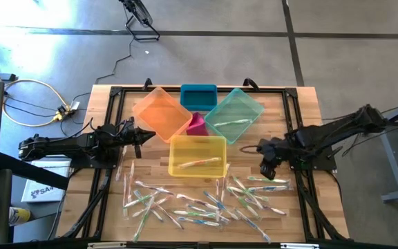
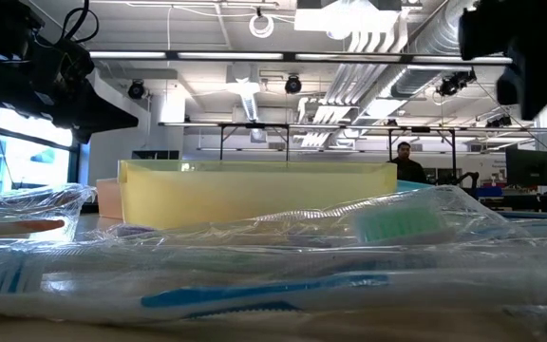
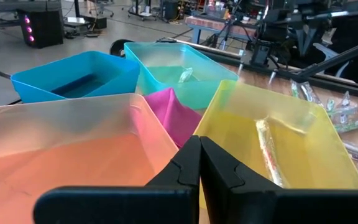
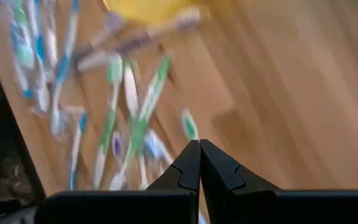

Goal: Pick & Place Toothbrushes
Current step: Put the green toothbrush into the green bin

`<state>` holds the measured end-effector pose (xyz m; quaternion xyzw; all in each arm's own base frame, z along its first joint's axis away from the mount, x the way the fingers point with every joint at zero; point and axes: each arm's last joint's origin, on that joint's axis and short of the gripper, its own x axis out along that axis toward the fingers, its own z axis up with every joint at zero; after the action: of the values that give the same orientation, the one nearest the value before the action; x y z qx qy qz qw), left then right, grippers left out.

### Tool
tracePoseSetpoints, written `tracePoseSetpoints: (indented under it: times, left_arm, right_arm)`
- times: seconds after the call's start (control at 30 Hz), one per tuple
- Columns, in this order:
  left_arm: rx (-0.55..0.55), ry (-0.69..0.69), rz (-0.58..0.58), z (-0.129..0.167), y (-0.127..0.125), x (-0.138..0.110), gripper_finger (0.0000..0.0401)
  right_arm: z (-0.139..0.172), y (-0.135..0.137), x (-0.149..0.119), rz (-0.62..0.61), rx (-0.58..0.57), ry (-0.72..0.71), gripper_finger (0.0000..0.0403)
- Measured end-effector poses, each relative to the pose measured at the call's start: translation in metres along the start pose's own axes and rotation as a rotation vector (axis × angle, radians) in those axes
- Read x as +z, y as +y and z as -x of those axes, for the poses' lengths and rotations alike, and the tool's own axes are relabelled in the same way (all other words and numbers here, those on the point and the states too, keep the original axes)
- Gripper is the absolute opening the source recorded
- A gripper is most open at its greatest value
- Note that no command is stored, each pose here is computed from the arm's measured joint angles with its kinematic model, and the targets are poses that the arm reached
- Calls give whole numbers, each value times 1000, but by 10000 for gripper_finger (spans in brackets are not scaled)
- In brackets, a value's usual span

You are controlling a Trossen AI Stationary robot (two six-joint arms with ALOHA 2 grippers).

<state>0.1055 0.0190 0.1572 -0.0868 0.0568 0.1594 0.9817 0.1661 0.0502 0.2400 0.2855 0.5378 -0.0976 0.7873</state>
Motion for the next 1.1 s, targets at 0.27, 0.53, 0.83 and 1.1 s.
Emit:
tracePoseSetpoints:
  times: [0.27, 0.53, 0.83, 1.1]
  left_arm:
    - [0, 0, 0, 0, 0, 0, 0]
    - [0, 0, 0, 0, 0, 0, 0]
    - [0, 0, 0, 0, 0, 0, 0]
    - [0, 0, 0, 0, 0, 0, 0]
  right_arm:
    - [-16, 8, -25, -84, -164, 162, 2]
    - [-28, 14, -30, -40, -200, 223, 2]
    - [-45, 16, -28, 138, -249, 262, 3]
    - [-71, 21, -25, 168, -322, 275, 81]
